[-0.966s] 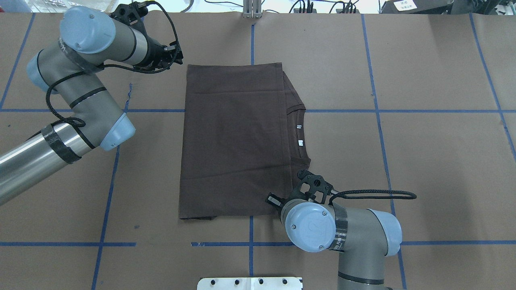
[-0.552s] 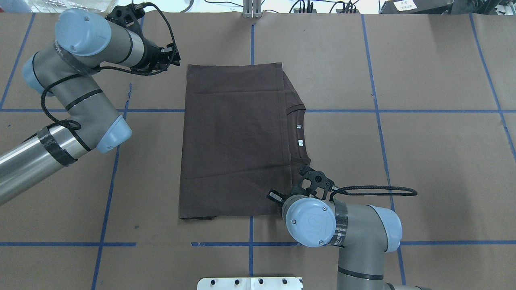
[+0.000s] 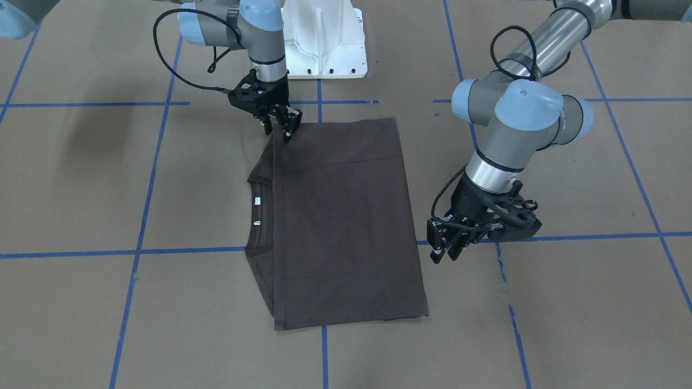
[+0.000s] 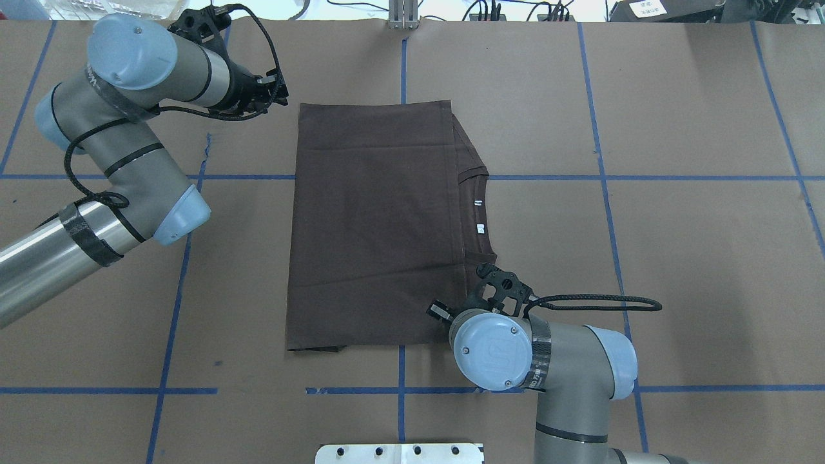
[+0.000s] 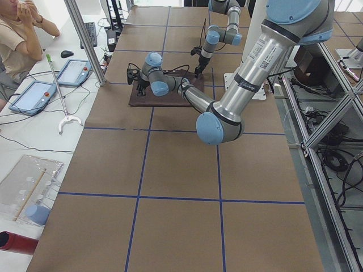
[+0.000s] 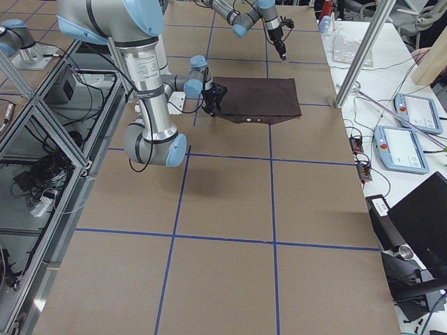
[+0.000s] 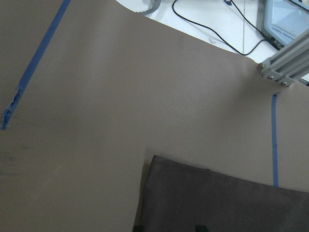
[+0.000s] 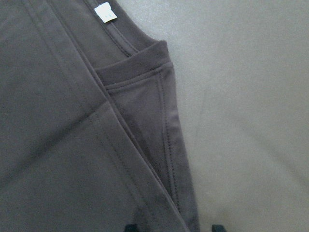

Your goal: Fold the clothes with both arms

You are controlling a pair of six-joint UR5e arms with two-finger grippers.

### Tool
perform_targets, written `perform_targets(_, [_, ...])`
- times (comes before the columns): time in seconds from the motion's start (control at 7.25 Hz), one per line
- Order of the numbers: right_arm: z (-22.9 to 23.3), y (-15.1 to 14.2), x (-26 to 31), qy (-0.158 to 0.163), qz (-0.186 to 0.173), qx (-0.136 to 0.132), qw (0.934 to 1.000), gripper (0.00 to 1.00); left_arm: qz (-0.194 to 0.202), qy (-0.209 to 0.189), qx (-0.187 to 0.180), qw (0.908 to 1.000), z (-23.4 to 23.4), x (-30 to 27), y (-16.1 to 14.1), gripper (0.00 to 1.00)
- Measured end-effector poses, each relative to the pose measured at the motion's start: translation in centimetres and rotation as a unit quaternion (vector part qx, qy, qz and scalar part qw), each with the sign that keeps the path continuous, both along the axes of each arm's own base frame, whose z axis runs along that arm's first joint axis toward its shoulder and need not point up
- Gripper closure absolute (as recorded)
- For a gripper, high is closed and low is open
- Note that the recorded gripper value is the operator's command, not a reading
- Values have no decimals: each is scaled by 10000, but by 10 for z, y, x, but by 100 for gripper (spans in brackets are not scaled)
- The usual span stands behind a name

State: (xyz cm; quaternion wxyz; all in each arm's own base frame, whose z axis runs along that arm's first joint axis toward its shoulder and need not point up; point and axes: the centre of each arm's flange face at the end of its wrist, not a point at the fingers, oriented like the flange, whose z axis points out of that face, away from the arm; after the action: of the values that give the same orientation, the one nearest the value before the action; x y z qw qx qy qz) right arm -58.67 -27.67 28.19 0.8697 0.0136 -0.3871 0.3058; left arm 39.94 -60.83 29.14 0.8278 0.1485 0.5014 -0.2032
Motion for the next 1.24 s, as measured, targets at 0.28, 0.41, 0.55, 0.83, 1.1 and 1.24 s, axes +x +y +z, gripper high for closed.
perform_targets(0.28, [-2,0,0,-20,-4,5,10000,100,1,-2,-5,10000,0,0,0,53])
perform_targets(0.41, [-3,0,0,-27,1,8,10000,100,2,-2,-5,10000,0,0,0,53])
perform_targets(0.55, [-4,-1,0,-29,7,9,10000,100,2,-1,-3,10000,0,0,0,53])
perform_targets(0.83, [-8,-3,1,4,23,0,10000,100,2,-5,-8,10000,-3,-1,1,53])
perform_targets(1.1, [-15,-2,7,18,24,-7,10000,100,41,57,-21,10000,-10,-10,16,50])
perform_targets(1.24, [-23,1,15,25,5,-24,10000,100,123,173,-87,9997,-15,-20,37,49])
